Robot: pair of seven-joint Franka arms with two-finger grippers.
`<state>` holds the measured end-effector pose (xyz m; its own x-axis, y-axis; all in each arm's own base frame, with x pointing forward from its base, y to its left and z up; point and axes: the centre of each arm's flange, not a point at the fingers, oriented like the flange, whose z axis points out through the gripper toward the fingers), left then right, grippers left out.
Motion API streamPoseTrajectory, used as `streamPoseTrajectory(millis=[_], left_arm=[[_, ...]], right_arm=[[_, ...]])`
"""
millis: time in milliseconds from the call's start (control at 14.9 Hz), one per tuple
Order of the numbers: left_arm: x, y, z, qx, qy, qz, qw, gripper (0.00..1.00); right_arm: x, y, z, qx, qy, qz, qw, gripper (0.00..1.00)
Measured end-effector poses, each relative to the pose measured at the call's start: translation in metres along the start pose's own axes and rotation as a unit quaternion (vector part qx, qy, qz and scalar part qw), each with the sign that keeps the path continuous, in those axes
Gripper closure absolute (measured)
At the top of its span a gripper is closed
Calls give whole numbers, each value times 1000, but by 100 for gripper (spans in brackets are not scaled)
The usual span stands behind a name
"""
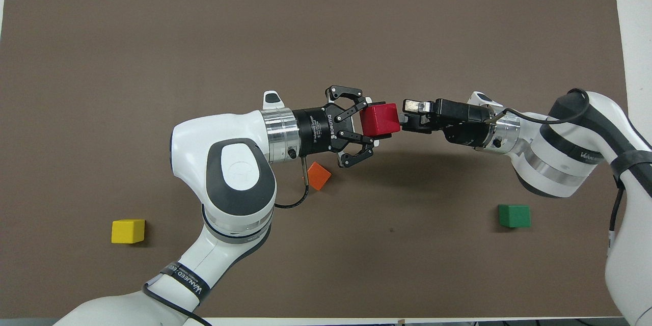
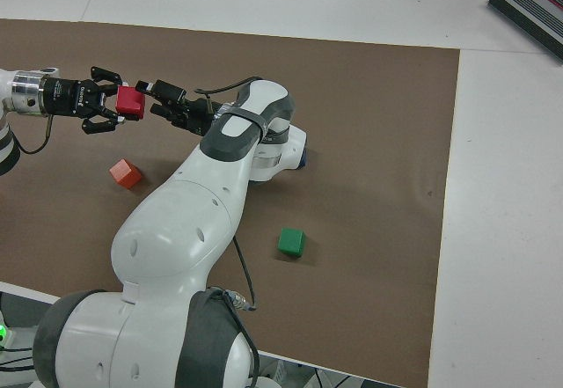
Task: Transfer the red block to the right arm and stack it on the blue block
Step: 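Close the right gripper on the red block beside the left gripper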
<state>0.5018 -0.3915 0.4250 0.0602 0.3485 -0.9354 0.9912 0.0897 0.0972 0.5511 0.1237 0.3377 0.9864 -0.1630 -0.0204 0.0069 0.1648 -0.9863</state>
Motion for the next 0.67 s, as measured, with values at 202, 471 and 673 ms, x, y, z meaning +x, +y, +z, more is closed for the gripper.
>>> streamPoseTrajectory(millis=[202, 471, 673], left_arm=[[0, 0, 0, 0, 0, 0, 1000, 45], [0, 0, 0, 0, 0, 0, 1000, 45], [0, 0, 0, 0, 0, 0, 1000, 45]], right_arm=[[0, 0, -1, -1, 0, -1, 1000, 0], [-1, 4, 4, -11, 2, 0, 1000, 0], [-4, 8, 12, -23, 2, 2, 1000, 0]])
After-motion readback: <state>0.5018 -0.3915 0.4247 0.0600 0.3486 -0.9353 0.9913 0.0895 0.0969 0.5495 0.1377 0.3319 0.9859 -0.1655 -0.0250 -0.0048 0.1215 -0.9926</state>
